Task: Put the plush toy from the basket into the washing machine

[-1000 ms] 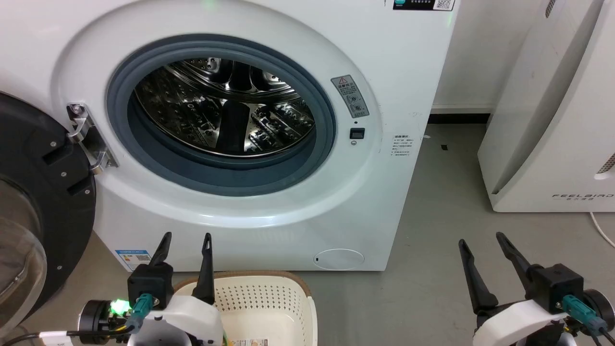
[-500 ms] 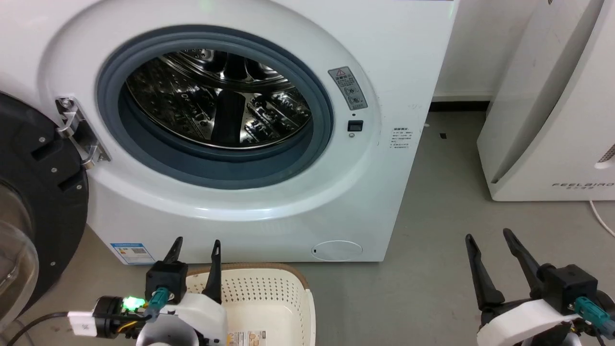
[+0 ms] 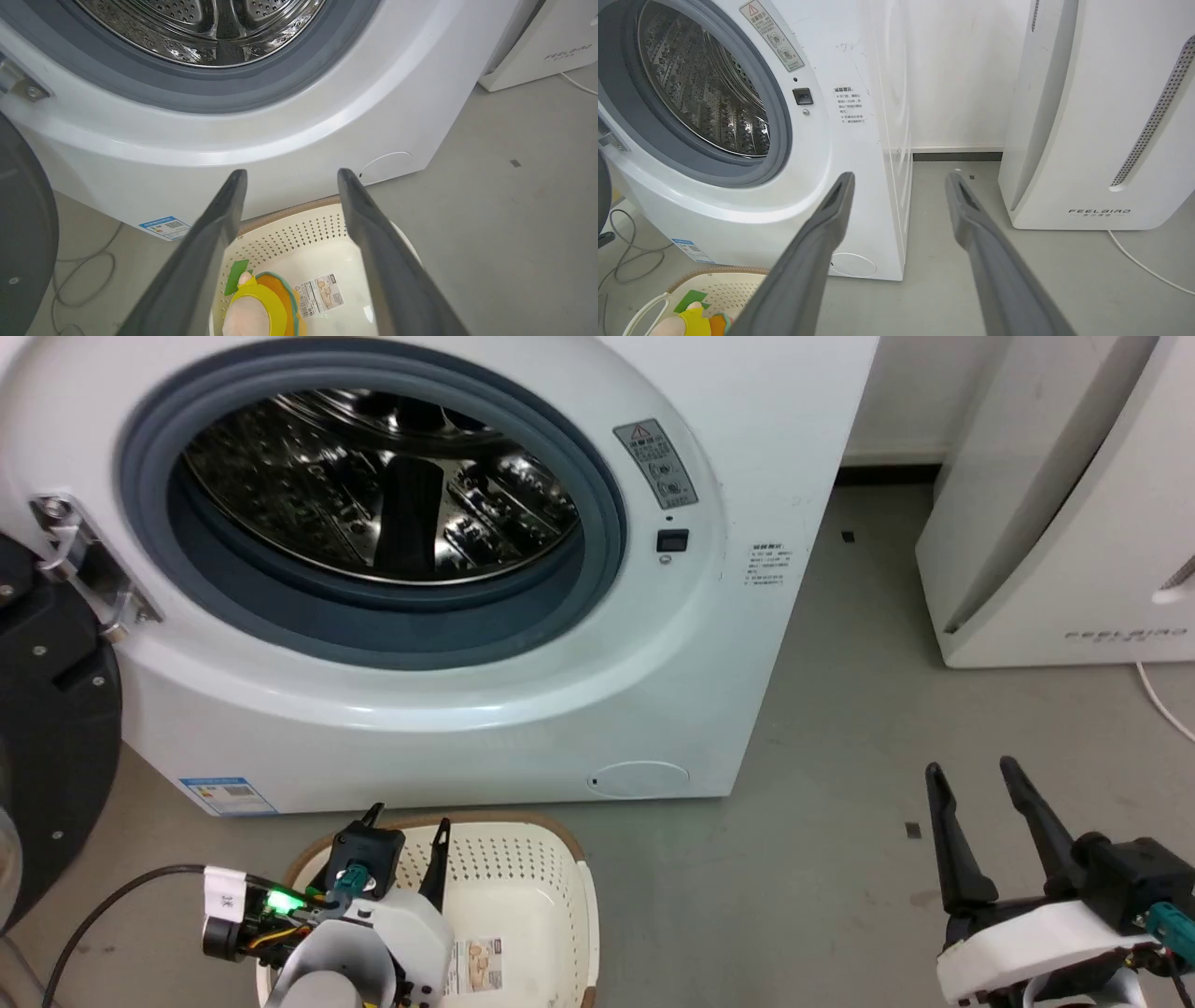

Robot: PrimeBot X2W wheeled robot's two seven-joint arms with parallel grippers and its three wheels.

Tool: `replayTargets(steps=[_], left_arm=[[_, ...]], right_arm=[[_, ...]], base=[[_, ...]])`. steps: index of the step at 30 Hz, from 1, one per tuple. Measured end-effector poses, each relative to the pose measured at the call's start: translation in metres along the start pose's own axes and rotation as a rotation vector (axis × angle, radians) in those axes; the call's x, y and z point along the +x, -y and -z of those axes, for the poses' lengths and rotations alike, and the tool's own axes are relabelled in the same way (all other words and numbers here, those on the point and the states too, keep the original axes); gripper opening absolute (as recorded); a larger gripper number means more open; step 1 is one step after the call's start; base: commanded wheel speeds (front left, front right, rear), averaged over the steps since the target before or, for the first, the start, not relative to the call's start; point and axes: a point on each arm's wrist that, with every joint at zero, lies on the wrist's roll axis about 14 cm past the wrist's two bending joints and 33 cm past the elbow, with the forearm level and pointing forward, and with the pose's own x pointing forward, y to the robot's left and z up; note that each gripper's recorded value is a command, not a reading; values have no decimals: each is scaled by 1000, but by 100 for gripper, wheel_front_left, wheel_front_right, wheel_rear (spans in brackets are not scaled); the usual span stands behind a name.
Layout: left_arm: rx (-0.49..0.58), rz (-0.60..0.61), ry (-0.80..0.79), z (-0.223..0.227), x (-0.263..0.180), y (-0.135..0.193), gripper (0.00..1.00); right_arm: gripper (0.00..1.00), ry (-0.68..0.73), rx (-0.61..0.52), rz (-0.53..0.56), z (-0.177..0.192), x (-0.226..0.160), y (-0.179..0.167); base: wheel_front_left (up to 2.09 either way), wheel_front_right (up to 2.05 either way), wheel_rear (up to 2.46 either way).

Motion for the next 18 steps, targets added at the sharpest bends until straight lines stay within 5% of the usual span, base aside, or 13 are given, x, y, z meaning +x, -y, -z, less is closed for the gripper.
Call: replayTargets(steps=[18], left_arm=[[86, 68, -359, 91, 29, -12, 100]], right_arm=[[100, -17, 56, 56, 19, 24, 20]], base=[[0, 0, 0]])
